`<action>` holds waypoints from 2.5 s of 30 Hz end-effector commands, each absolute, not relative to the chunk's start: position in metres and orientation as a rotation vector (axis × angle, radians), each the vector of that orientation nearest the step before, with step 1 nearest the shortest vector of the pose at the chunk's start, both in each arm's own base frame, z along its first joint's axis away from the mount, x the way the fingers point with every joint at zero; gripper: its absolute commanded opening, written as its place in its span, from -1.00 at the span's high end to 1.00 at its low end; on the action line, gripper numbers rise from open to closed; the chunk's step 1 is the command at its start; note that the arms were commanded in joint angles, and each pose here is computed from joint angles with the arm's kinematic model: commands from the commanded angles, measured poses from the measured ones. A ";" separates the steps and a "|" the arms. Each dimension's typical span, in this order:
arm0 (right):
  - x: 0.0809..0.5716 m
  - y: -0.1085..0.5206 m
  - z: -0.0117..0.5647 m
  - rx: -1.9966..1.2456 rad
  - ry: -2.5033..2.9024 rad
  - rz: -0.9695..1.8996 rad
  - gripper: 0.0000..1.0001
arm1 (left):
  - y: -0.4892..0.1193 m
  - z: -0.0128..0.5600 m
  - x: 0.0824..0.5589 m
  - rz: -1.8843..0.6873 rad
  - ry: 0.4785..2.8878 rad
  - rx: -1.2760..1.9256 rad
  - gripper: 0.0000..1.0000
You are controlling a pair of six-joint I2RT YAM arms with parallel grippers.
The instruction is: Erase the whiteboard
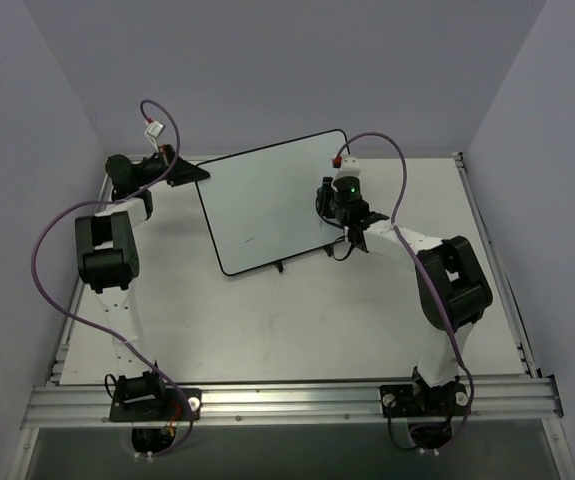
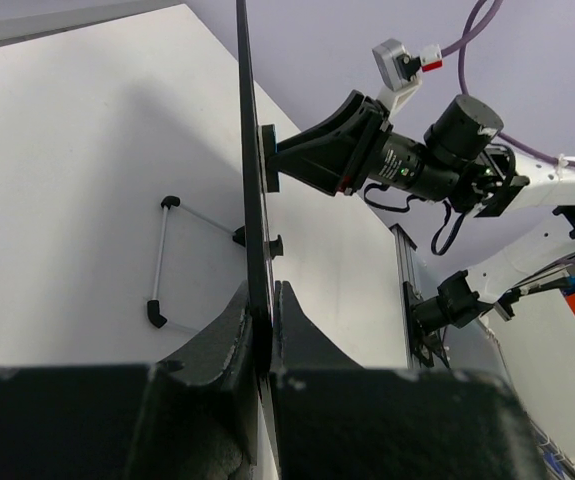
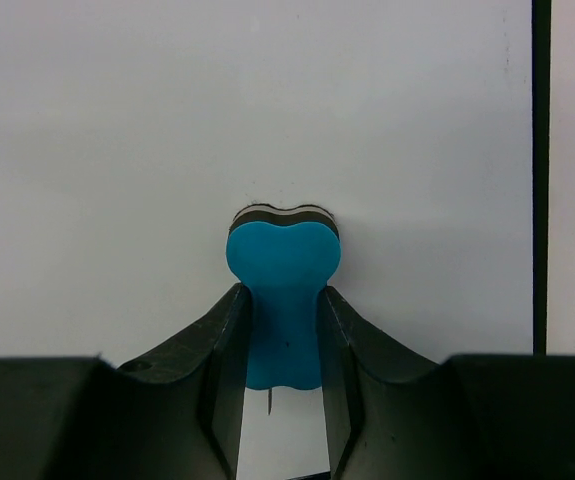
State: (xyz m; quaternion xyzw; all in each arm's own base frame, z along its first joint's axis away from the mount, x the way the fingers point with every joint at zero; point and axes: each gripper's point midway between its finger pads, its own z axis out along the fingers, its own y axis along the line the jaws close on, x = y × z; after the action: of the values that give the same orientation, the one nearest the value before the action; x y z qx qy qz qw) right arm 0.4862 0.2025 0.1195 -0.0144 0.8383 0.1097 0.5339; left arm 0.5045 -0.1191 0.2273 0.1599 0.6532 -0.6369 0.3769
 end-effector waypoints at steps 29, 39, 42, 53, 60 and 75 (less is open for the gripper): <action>0.482 0.120 0.075 0.117 2.104 0.163 1.00 | -0.123 0.268 0.487 -1.432 1.484 0.703 0.95; 0.477 0.197 0.097 -0.034 2.066 0.261 1.00 | -0.123 0.269 0.487 -1.431 1.482 0.702 0.95; 0.470 0.241 0.111 -0.103 2.036 0.311 1.00 | -0.123 0.270 0.487 -1.429 1.479 0.703 0.95; 0.399 0.384 0.091 -0.356 1.997 0.347 1.00 | -0.124 0.270 0.487 -1.430 1.476 0.700 0.95; 0.381 0.435 0.060 -0.437 2.001 0.310 1.00 | -0.125 0.271 0.486 -1.430 1.474 0.705 0.95; 0.421 0.343 0.070 -0.254 2.006 0.100 1.00 | -0.125 0.272 0.486 -1.431 1.470 0.708 0.95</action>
State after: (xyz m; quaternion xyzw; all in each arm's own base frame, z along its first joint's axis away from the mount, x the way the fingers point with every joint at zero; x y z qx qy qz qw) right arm 0.3748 0.4334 0.0897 -0.1735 0.8149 0.1471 0.5331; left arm 0.5059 -0.1161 0.2298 0.1792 0.6445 -0.6250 0.4025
